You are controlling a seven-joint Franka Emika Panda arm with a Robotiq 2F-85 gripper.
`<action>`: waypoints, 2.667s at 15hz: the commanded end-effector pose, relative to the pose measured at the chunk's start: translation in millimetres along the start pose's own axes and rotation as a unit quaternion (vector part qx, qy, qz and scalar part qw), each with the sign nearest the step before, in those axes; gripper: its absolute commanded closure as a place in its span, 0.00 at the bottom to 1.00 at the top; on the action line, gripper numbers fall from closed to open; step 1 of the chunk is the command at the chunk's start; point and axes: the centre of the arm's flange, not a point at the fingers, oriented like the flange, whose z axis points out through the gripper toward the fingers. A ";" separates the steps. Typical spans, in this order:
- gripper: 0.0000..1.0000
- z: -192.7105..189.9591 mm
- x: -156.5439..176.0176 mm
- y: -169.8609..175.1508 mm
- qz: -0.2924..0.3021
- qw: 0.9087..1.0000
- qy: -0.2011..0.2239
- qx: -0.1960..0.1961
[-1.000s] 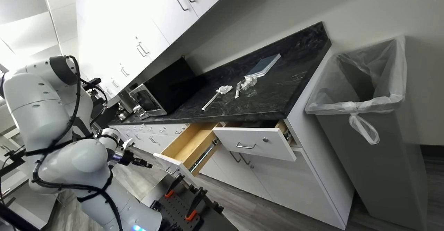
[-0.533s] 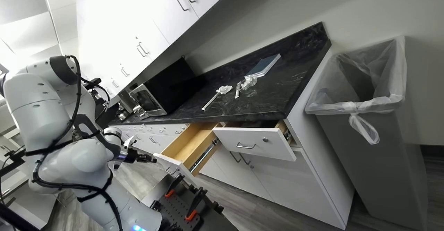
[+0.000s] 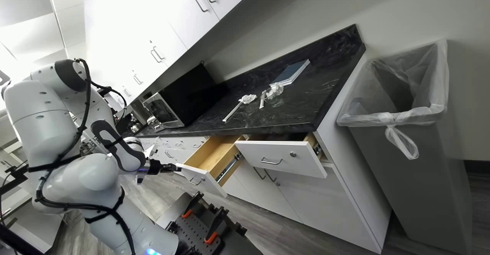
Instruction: Close the second drawer from the right
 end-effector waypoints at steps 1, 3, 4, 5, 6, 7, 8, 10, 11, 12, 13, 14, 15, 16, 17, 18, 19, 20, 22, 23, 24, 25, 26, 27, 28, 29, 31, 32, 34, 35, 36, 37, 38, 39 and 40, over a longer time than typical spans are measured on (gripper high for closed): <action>0.95 19.5 -34.2 -29.8 0.014 0.999 -0.042 0.023; 0.95 33.4 -49.2 -39.3 0.016 0.998 -0.042 0.032; 0.95 40.5 -56.0 -44.3 0.019 0.998 -0.042 0.037; 0.95 50.5 -63.6 -50.4 0.022 0.998 -0.039 0.044; 0.95 58.1 -70.1 -55.8 0.027 0.998 -0.038 0.050; 0.95 68.3 -76.5 -61.5 0.029 0.997 -0.029 0.058; 0.96 43.5 -58.4 -48.6 0.028 0.998 -0.028 0.039; 0.96 48.5 -62.0 -53.3 0.031 0.998 -0.025 0.043; 0.96 47.6 -59.9 -51.7 0.029 0.998 -0.024 0.041; 0.96 46.2 -58.6 -49.4 0.027 0.999 -0.024 0.039; 0.96 45.4 -57.9 -48.0 0.026 0.999 -0.024 0.037; 0.96 45.0 -57.7 -47.5 0.025 0.999 -0.024 0.037; 0.96 45.0 -57.7 -47.5 0.026 0.999 -0.024 0.037; 0.97 54.9 -54.7 -48.1 0.022 0.998 -0.033 0.045; 0.97 61.7 -53.8 -49.2 0.023 0.998 -0.038 0.051; 0.96 65.9 -51.5 -49.5 0.032 0.998 -0.035 0.049; 0.96 67.0 -49.4 -48.8 0.033 0.998 -0.032 0.049; 0.96 68.6 -50.6 -49.0 0.032 0.998 -0.037 0.051; 0.96 79.7 -58.5 -55.9 0.044 0.997 -0.044 0.050; 0.97 84.6 -61.8 -59.0 0.047 0.996 -0.048 0.051; 0.96 91.4 -66.4 -63.6 0.049 0.996 -0.056 0.049; 0.97 97.9 -69.7 -68.5 0.049 0.995 -0.068 0.049; 0.96 108.9 -73.6 -75.1 0.039 0.994 -0.086 0.053; 0.96 119.7 -77.1 -81.4 0.031 0.993 -0.099 0.050; 0.96 133.2 -80.1 -87.4 0.021 0.992 -0.112 0.049; 0.97 144.3 -83.9 -92.0 0.010 0.991 -0.126 0.050; 0.97 166.2 -93.3 -100.3 -0.010 0.988 -0.147 0.046; 0.96 176.0 -99.6 -103.0 -0.016 0.987 -0.155 0.050; 0.96 176.6 -107.9 -96.2 -0.014 0.987 -0.151 0.059; 0.97 164.2 -110.5 -87.1 -0.008 0.988 -0.140 0.059; 0.98 148.0 -115.0 -78.9 -0.004 0.990 -0.130 0.059; 0.98 132.2 -120.5 -72.7 0.000 0.990 -0.125 0.066; 0.99 113.7 -124.9 -66.6 0.007 0.990 -0.118 0.070; 0.99 99.5 -127.7 -60.7 0.014 0.991 -0.110 0.071; 1.00 79.7 -133.0 -53.1 0.018 0.992 -0.103 0.070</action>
